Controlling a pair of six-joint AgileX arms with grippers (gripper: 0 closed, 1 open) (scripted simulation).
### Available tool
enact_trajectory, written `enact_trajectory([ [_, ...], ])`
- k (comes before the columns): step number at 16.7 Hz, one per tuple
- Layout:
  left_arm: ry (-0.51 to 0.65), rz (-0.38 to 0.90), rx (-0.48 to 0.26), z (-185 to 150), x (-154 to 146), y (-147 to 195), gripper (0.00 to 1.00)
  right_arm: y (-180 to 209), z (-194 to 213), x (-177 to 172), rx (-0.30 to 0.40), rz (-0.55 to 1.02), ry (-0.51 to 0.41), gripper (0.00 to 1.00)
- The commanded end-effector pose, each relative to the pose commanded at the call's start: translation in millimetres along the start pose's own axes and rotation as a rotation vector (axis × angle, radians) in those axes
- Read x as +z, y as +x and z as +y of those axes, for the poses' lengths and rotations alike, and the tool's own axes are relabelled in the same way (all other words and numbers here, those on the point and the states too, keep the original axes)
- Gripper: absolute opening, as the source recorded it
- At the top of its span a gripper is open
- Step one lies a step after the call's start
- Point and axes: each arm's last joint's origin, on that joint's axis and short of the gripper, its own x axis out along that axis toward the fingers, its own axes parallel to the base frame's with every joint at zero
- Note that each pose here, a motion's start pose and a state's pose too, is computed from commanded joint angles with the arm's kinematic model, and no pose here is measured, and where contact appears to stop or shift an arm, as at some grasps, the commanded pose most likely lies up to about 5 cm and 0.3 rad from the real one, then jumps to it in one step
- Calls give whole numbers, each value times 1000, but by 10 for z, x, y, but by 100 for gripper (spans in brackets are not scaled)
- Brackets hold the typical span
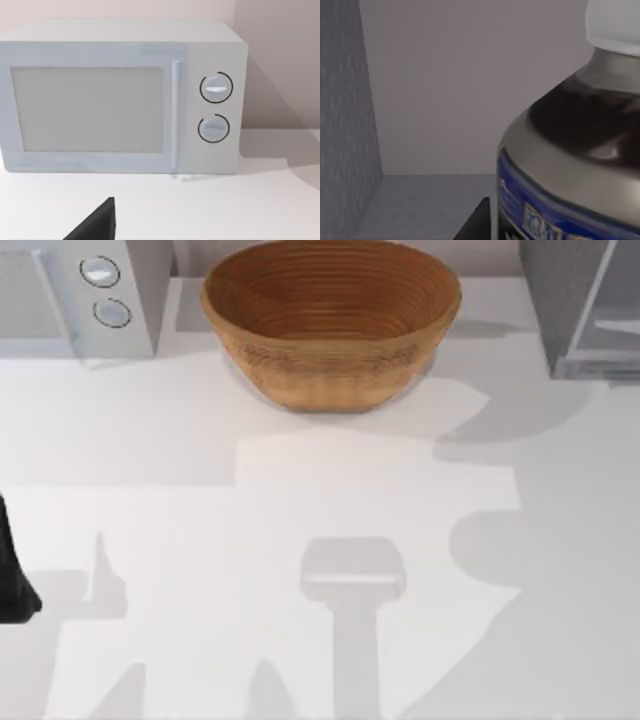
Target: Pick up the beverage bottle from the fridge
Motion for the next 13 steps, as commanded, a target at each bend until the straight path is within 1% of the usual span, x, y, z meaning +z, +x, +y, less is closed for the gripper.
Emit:
enact_trajectory([
  [3, 0, 0, 0, 0, 0, 0, 100, -341, 10, -44, 1, 11, 1, 0],
  [5, 0, 0, 0, 0, 0, 0, 100, -484, 16, -38, 2, 3, -2, 0],
  [13, 0, 0, 0, 0, 0, 0, 100, -553, 64, -12, 8, 8, 1, 0],
])
